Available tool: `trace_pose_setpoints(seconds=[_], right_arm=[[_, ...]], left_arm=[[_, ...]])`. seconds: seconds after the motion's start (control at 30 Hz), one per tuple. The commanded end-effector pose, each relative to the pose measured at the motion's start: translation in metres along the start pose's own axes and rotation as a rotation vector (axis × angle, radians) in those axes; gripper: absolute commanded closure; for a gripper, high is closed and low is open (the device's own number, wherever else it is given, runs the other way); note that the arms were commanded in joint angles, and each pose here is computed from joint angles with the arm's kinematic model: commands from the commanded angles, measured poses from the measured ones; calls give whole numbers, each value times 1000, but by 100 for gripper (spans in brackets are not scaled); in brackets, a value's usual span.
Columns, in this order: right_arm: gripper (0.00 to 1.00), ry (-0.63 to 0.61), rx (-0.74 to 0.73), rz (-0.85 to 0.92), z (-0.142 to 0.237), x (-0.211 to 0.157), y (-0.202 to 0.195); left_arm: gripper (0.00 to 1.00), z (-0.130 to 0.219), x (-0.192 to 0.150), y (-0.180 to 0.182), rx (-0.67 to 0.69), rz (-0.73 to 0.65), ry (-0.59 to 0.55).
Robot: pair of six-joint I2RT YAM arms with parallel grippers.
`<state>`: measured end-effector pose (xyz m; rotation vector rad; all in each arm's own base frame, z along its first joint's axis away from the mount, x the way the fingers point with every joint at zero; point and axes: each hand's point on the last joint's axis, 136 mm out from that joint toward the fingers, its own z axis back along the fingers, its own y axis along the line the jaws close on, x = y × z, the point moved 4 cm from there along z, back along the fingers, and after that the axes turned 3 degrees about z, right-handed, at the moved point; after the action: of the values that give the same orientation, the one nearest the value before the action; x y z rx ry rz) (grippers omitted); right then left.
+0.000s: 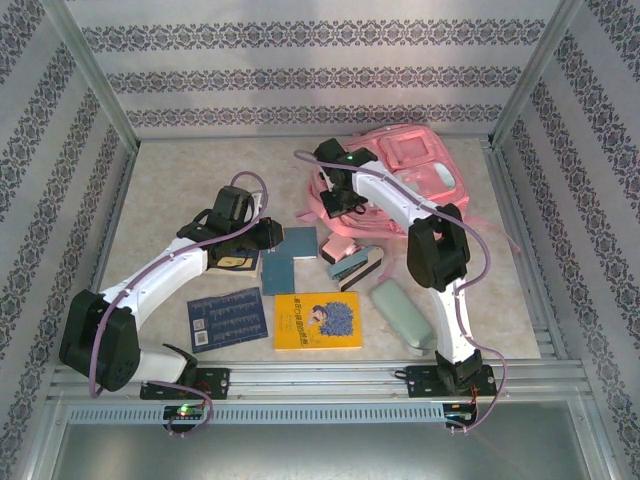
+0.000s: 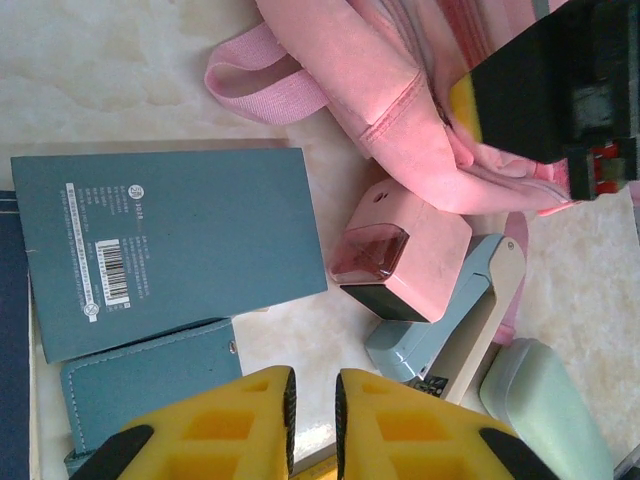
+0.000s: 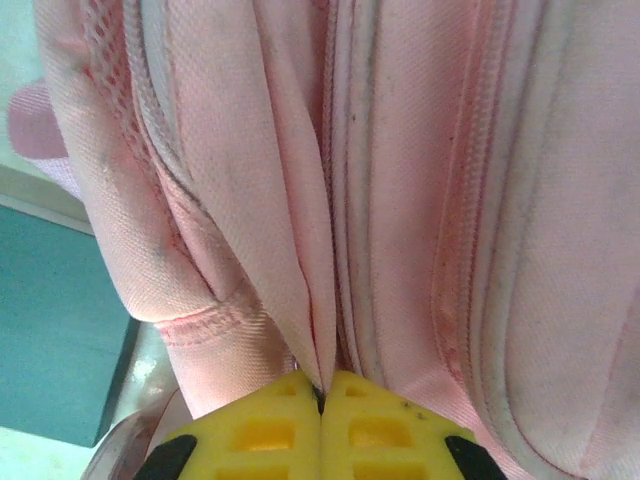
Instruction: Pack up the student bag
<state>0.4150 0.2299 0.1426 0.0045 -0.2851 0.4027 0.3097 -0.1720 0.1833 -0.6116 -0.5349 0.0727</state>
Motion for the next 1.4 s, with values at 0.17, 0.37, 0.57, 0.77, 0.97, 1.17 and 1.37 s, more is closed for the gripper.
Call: trace_pose_setpoints(seconds=[0.17,0.37,0.57,0.77,0.97,1.17,1.37], right_arm=[[100,-192,122,-108,96,12,-17],[100,-226,261,-207,120,3,-28],[100,-213,352,-276,130,-3,-31],[100,-198,437,-330,138,-6,-32],[100,-197,521,-405,150,-7,-34],[100,-186,610,-452,158,-5,-27],[100,-171,611,-467,157,-8,-28]], left_arm=[[69,1,21,-36,-69,-118,-9],[53,-25,24,-81,-120,-237,56],[46,-50,28,-134,-209,-353,75],[51,-78,40,-152,-273,-345,73],[52,-100,47,-143,-192,-378,52],[46,-108,51,-141,-193,-401,1],[44,-101,47,-150,-286,-410,-25]])
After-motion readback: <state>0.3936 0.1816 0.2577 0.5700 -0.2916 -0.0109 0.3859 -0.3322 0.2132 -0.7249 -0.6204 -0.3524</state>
